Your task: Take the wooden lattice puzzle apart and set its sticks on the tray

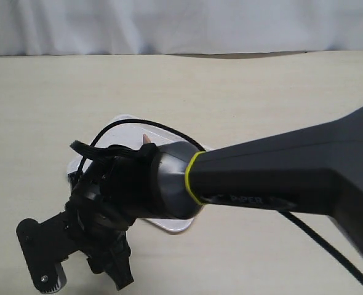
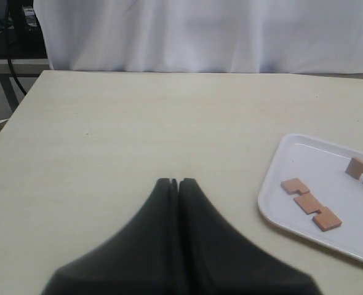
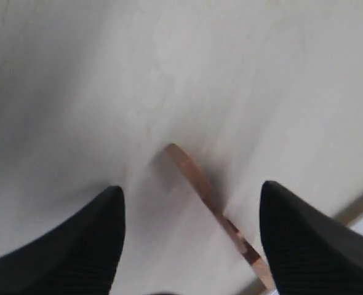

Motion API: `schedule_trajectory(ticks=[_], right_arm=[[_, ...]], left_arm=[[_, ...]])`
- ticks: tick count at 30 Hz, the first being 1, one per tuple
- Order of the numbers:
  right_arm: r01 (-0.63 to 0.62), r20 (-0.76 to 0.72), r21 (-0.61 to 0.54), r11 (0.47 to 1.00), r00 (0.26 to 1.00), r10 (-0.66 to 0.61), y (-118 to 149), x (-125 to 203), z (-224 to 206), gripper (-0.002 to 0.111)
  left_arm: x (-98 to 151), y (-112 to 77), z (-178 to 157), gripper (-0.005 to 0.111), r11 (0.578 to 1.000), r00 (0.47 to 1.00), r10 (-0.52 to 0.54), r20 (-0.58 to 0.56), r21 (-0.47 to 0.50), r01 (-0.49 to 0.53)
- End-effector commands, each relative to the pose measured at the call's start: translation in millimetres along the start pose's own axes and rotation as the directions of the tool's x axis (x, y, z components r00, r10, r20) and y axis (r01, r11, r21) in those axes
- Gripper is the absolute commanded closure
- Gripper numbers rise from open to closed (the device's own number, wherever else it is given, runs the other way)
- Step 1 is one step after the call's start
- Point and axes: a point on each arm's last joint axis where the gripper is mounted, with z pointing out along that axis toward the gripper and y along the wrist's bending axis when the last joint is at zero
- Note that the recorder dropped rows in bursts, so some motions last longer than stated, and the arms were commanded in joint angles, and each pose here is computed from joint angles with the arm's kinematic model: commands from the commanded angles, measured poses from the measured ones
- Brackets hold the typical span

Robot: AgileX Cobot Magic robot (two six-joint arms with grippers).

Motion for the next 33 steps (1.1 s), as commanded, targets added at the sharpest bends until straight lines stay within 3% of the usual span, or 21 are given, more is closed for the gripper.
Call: schedule_trajectory(ticks=[1, 3, 7, 16, 19, 23, 25, 28, 30, 33], right_arm=[[0.039, -0.011, 0.016, 0.999, 0.999, -0.039, -1.0, 0.8, 5.9, 0.054], [0.039, -0.006, 0.024, 0.999, 0.999, -0.039, -1.7, 0.3, 5.9, 0.067], [0.039, -0.006, 0.024, 0.999, 0.999, -0.039, -1.7, 0.3, 5.9, 0.104], [-0.004, 0.037, 0.059, 0.998, 0.999, 0.002, -7.3, -3.7, -13.3, 0.104], [-0.139, 0.093, 0.109, 0.984, 0.987, 0.129, -14.4, -7.2, -31.7, 0.104], [-0.289, 0.064, 0.091, 0.953, 0.957, 0.284, -15.9, 1.4, -28.4, 0.103], [-0.371, 0.025, 0.063, 0.926, 0.928, 0.371, -16.9, 12.5, -24.8, 0.092], [-0.473, -0.057, -0.039, 0.88, 0.881, 0.47, -15.1, 33.9, -22.3, 0.064], [-0.462, -0.108, -0.103, 0.881, 0.886, 0.451, -11.2, 43.2, -18.1, 0.055], [-0.451, -0.095, -0.107, 0.886, 0.892, 0.443, -11.4, 43.5, -9.3, 0.055]], left_arm=[[0.6, -0.3, 0.2, 0.107, 1.0, 1.0, -0.001, 0.0, 0.006, 0.001], [0.6, -0.3, 0.2, 0.107, 1.0, 1.0, -0.001, 0.0, 0.006, 0.001], [0.6, -0.3, 0.2, 0.107, 1.0, 1.0, -0.001, 0.0, 0.006, 0.001], [0.6, -0.3, 0.2, 0.107, 1.0, 1.0, -0.001, 0.0, 0.006, 0.001], [0.6, -0.3, 0.2, 0.107, 1.0, 1.0, -0.001, 0.0, 0.006, 0.001], [0.6, -0.3, 0.2, 0.107, 1.0, 1.0, -0.001, 0.0, 0.006, 0.001], [0.6, -0.3, 0.2, 0.107, 1.0, 1.0, -0.001, 0.0, 0.006, 0.001], [0.0, -0.5, 0.2, 0.107, 1.0, 1.0, -0.001, 0.007, 0.008, 0.001], [-0.1, -0.6, 0.2, 0.107, 1.0, 1.0, -0.001, 0.008, 0.008, 0.001], [0.1, -0.5, 0.2, 0.107, 1.0, 1.0, -0.001, 0.006, 0.008, 0.001]])
